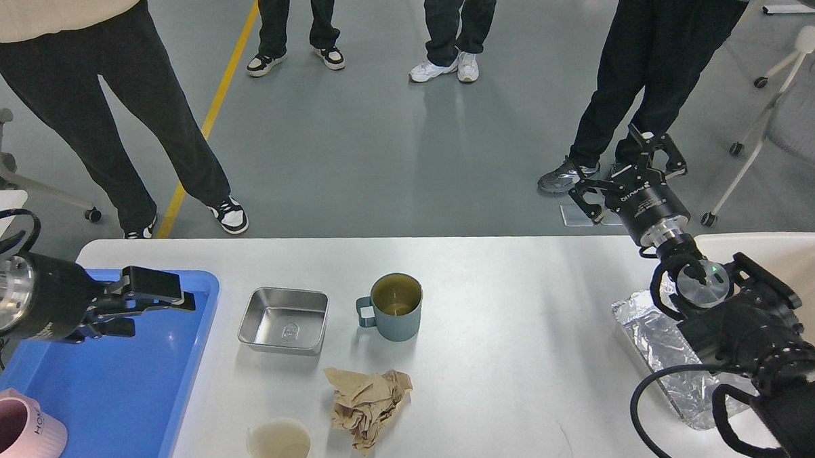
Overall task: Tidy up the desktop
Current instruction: 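Raise the left gripper and move it toward the teal mug, then grasp the teal mug by its rim with the left gripper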
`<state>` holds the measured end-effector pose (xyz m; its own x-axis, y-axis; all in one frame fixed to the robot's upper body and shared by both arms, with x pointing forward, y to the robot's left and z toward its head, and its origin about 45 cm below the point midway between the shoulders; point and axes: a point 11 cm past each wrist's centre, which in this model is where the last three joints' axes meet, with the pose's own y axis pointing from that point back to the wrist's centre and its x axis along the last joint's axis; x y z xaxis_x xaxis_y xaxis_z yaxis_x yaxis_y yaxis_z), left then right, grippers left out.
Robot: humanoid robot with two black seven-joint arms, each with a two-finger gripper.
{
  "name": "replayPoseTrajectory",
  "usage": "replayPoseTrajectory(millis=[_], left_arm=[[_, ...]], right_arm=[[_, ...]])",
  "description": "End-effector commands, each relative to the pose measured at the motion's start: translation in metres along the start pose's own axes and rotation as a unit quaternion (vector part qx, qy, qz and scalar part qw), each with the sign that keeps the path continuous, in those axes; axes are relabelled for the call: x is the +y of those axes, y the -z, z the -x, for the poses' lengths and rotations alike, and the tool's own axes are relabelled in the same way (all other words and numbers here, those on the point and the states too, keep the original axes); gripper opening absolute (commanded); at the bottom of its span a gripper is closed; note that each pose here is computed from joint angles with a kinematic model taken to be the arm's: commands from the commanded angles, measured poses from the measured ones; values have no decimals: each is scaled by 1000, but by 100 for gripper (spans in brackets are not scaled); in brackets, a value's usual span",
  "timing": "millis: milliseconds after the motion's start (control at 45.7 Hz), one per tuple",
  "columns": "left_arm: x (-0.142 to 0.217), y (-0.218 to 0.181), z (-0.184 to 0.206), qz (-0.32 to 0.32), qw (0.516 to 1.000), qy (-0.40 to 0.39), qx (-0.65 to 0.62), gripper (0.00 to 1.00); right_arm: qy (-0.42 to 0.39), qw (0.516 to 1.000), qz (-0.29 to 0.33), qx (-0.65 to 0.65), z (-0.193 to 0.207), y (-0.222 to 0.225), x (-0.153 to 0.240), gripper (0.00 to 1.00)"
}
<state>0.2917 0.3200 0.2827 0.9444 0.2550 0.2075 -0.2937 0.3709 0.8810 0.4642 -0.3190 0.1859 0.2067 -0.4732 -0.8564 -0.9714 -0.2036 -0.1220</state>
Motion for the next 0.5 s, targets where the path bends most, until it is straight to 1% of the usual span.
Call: replayPoseTrajectory(millis=[0,241,481], left_arm=[[-22,-18,-9,2,1000,-15,-16,96],[-75,-60,-23,8,998,-26,-54,96],[-136,-107,-19,11,996,-21,-85,96]], right_arm=[[1,1000,5,-5,1,-8,-1,100],[2,1000,7,-6,1,-10,0,100],[0,1000,10,-3,0,-11,1,100]])
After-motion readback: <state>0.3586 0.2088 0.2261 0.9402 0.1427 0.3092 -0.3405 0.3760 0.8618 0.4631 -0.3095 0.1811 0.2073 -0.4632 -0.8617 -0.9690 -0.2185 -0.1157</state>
